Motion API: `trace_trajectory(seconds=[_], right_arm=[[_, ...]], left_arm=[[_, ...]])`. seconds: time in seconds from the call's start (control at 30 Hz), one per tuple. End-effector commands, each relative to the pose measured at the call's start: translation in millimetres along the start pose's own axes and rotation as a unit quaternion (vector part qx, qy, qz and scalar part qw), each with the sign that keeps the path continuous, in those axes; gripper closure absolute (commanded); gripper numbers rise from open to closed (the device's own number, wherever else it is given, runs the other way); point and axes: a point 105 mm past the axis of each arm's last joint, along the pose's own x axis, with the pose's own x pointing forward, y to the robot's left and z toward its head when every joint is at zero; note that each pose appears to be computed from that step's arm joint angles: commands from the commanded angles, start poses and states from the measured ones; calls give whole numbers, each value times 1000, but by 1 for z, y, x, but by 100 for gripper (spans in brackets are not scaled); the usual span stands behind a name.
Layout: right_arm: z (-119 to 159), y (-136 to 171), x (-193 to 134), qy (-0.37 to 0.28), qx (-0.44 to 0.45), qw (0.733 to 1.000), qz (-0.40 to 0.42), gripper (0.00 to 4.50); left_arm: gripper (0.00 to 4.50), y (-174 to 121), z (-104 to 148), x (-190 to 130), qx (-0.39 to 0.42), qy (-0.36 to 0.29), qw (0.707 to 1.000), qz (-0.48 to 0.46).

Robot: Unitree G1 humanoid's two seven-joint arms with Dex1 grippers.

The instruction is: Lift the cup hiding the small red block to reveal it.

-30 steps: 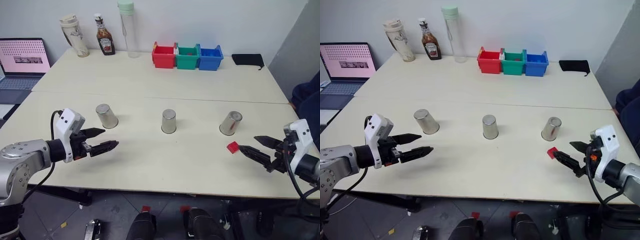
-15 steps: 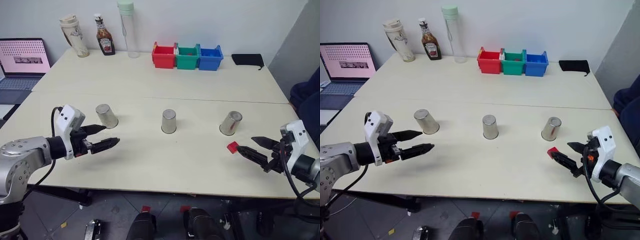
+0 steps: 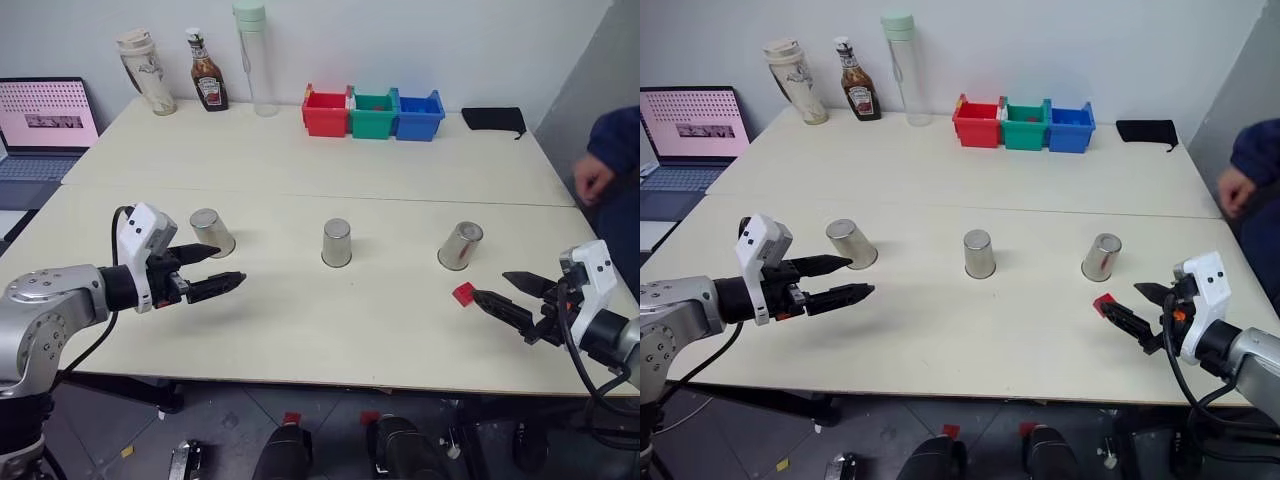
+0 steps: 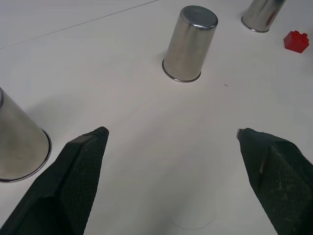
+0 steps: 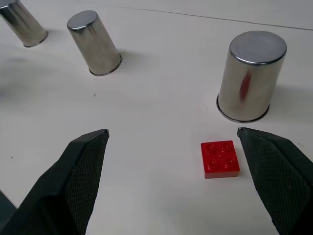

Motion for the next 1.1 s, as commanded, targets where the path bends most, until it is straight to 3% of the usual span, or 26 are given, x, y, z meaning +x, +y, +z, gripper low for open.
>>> trace_trajectory(seconds=[0.03, 1.1], right_arm=[[7, 4, -5, -14, -12, 1000, 5, 3], [16, 1, 1, -27, -7, 1000, 3, 3]], left_arm=[[0, -6, 8, 2, 14, -11, 1000, -15], [0, -8, 14, 5, 23, -11, 999, -21]])
